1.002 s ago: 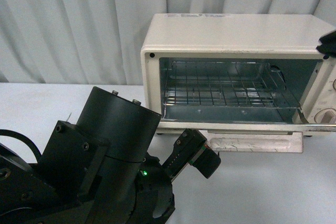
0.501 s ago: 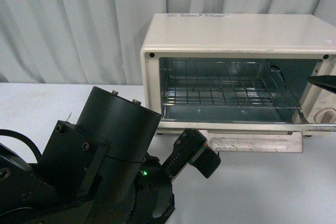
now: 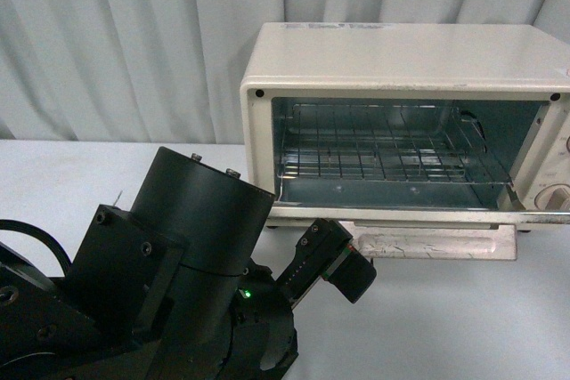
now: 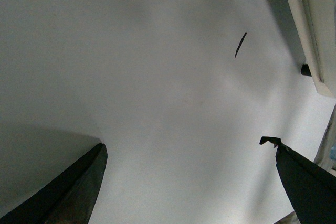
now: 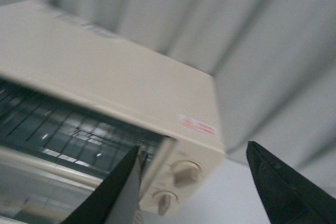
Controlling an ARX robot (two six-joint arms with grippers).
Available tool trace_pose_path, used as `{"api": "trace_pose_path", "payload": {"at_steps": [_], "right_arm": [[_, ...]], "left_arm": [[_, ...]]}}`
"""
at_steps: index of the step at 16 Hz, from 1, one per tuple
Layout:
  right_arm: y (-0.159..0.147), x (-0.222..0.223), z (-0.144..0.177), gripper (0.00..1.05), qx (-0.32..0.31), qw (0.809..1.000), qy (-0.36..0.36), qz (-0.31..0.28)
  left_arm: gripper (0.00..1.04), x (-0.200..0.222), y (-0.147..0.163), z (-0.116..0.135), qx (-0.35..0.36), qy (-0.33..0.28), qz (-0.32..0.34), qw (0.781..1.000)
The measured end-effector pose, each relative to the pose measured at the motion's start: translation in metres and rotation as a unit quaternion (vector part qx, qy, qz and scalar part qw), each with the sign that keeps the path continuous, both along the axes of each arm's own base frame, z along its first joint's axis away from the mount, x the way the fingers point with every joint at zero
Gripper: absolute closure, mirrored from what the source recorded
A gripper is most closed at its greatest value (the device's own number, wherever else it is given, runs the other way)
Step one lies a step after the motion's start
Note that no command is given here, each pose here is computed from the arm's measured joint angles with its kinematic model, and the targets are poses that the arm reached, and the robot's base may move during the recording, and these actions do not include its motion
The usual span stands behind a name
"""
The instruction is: Open oven
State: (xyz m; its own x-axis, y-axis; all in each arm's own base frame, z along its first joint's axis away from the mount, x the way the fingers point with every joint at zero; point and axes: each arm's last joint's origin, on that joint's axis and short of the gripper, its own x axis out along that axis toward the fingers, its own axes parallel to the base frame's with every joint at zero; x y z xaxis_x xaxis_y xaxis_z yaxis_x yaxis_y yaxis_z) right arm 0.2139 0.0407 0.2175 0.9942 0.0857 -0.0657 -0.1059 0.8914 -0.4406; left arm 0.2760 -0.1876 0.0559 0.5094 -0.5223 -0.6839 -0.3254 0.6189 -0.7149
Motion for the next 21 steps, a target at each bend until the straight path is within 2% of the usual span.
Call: {"api": "trace_pose_path", "payload": {"at_steps": [1,3,6,7,10,12,21], "right_arm": [[-0.01,-0.008,-0.003,0.5,0.079,0.995,-0.02,-0.049],[-0.015,-0.021,-0.006,0.7,0.175,0.983,-0.032,-0.047],[-0.024,-0.038,-0.023,0.98,0.206,0.977,-0.016,-0.053],[-0.026,-0.043,-0.026,1.02,0.212,0.976,-0.017,-0.054],[-0.033,-0.056,-0.031,1.03,0.217,0.975,-0.017,-0.041],[-0.042,-0.064,-0.036,1.03,0.219,0.974,-0.021,-0.06],[-0.041,-0.087,-0.049,1.03,0.22,0.974,-0.024,-0.049]], "left_arm": [[0.07,0.0,0.0,0.0,0.001,0.0,0.001,1.0],[0.07,0.0,0.0,0.0,0.001,0.0,0.001,1.0],[0.07,0.0,0.0,0.0,0.001,0.0,0.001,1.0],[0.07,0.0,0.0,0.0,0.001,0.0,0.001,1.0],[0.07,0.0,0.0,0.0,0.001,0.0,0.001,1.0],[0.07,0.0,0.0,0.0,0.001,0.0,0.001,1.0],[0.07,0.0,0.0,0.0,0.001,0.0,0.0,1.0]]}}
